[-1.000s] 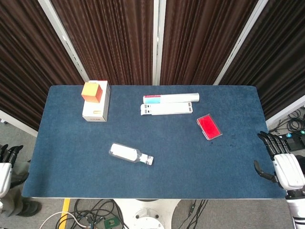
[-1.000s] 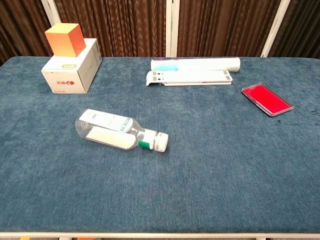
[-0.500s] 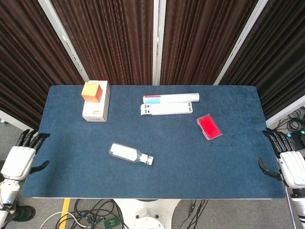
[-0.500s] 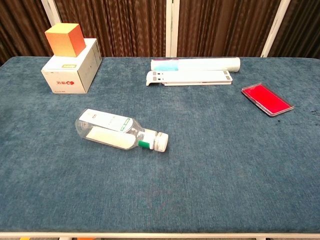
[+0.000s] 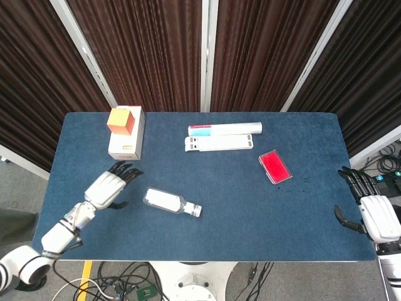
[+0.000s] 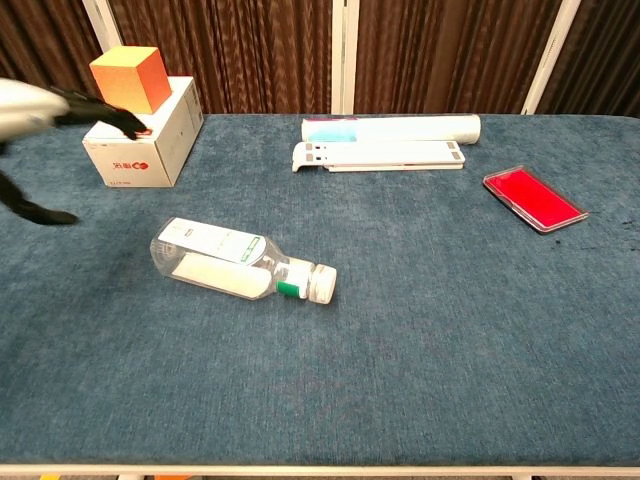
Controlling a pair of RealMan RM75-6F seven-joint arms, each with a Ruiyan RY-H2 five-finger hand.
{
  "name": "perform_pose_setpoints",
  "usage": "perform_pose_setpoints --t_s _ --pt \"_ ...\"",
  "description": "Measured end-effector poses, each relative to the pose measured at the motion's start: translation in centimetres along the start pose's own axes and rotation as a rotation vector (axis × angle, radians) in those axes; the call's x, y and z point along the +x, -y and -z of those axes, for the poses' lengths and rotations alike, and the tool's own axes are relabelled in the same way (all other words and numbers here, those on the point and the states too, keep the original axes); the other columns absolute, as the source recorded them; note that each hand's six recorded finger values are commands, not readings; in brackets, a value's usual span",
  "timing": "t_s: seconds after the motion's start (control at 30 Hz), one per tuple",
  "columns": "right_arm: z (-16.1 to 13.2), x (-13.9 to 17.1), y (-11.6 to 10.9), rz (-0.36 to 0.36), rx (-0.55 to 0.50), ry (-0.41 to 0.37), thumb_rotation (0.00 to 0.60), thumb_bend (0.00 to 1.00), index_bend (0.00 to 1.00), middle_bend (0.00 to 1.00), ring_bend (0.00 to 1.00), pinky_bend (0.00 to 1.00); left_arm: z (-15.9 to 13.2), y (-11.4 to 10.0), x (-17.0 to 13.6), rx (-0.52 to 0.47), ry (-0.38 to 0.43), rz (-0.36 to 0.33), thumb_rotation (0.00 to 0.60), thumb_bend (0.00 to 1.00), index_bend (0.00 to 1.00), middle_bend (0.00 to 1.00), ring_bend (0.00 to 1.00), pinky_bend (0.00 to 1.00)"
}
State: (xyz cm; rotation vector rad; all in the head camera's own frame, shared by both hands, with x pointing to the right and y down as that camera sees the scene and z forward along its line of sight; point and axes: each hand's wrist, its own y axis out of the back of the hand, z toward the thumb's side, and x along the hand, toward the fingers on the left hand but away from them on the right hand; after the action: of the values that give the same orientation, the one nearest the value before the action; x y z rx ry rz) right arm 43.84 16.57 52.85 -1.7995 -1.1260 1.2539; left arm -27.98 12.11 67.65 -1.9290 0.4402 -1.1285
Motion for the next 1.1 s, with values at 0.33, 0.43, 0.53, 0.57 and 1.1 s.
perform_pose_setpoints --t_s 0.33,0.43,0.53,0.57,1.1 --pt "0.3 0.0 0.2 -0.012 0.003 0.017 0.6 0.38 0.0 0.03 0.0 0.0 -4.4 4.5 5.5 0.015 0.066 0.114 0.6 0.19 0.14 0.12 0.06 0.09" --pt "0.3 0.0 0.3 -0.014 0.002 0.019 0.6 0.38 0.0 0.03 0.0 0.0 -5.0 5.3 6.2 0.001 0.067 0.124 0.6 0.19 0.18 0.15 0.08 0.13" --pt "0.3 0.0 0.4 -0.016 0.001 0.021 0.6 0.38 0.0 0.03 0.0 0.0 -5.2 6.0 6.7 -0.011 0.061 0.134 0.6 0.21 0.25 0.21 0.13 0.18" --pt "0.3 0.0 0.4 -0.016 0.002 0.023 0.6 0.38 0.0 0.03 0.0 0.0 -5.2 6.1 6.8 -0.018 0.059 0.134 0.6 0.21 0.27 0.23 0.15 0.19" --pt "-2.7 -1.5 0.2 -0.089 -0.008 -0.088 0.6 0.39 0.0 0.05 0.0 0.0 -5.4 5.5 5.8 -0.458 0.061 -0.022 0.6 0.36 0.55 0.52 0.42 0.45"
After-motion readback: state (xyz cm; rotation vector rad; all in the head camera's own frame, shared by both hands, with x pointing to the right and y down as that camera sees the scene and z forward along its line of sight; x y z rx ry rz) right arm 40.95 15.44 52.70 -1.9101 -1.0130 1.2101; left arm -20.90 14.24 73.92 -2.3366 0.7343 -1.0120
